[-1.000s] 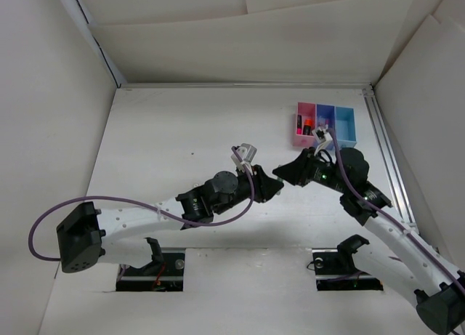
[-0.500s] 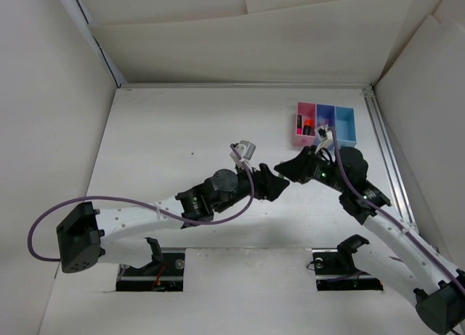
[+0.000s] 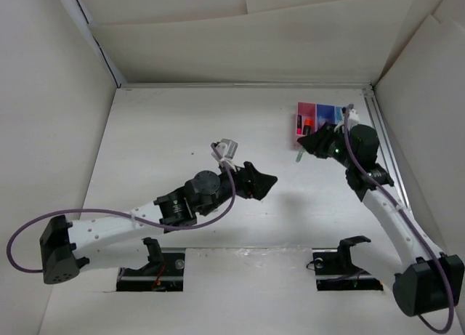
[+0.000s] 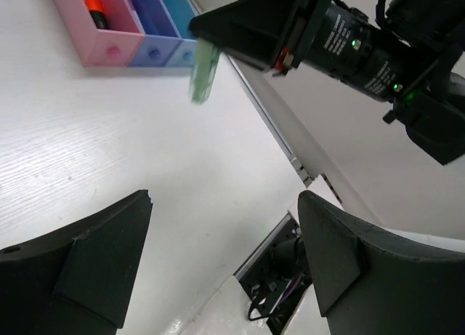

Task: Sort the stationery into containers
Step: Place the stationery in the storage box.

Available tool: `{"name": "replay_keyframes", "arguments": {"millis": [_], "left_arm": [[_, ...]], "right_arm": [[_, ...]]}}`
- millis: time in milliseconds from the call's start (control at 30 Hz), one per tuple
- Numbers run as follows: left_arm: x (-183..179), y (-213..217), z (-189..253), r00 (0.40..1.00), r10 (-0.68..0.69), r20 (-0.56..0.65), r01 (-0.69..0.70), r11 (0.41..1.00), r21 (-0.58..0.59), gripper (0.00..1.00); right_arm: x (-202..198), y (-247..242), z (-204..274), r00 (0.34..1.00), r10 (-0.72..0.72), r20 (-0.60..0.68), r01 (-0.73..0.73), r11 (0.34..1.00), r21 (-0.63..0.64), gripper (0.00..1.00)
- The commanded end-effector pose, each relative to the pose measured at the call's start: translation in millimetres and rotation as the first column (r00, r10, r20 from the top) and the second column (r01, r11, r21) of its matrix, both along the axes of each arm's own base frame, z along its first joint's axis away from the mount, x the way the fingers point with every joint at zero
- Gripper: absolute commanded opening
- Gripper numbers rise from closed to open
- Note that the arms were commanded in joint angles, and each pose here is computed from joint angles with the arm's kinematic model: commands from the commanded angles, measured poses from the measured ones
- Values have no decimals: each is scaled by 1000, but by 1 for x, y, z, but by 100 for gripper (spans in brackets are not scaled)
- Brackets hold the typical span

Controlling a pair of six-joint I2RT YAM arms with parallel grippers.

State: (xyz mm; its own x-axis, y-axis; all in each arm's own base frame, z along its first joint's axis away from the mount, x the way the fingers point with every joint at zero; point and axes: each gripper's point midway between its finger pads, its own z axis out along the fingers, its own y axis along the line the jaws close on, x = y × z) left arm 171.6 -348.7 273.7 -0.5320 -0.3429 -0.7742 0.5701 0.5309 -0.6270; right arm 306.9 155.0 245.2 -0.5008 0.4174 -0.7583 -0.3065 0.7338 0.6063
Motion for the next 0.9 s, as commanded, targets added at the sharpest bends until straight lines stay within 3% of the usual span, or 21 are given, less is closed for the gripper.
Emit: {"name": "replay_keyframes", "arguments": {"millis": [0,167,200,333,433,567,867], "left_arm": [[6,32,-19,992,116,-44,-114,992,56,78],[8,79,-61,950,279,-139,-259,955,146,76],[10,92,-73,932,330,-148,-301,935,190,76],[7,127,-98,868,446,-218,-400,889,222,71],[8,151,-106,814,527,-243,-485,848,214,62],[7,164,-117,779,566,-269,-528,824,206,60],[12,176,-144,723,647,-243,-580,759,296,57]], "right_arm": [[46,-57,32,975,-186,118,195,979,-65,13],[95,-152,16,880,-470,71,475,870,-133,12],[100,-184,12,825,-561,65,565,815,-128,12],[129,-228,-6,710,-704,19,699,702,-135,11],[154,-248,-12,654,-757,14,747,643,-168,11],[169,-266,-16,601,-798,33,785,583,-209,11],[201,-271,-38,577,-814,70,782,527,-332,13]]}}
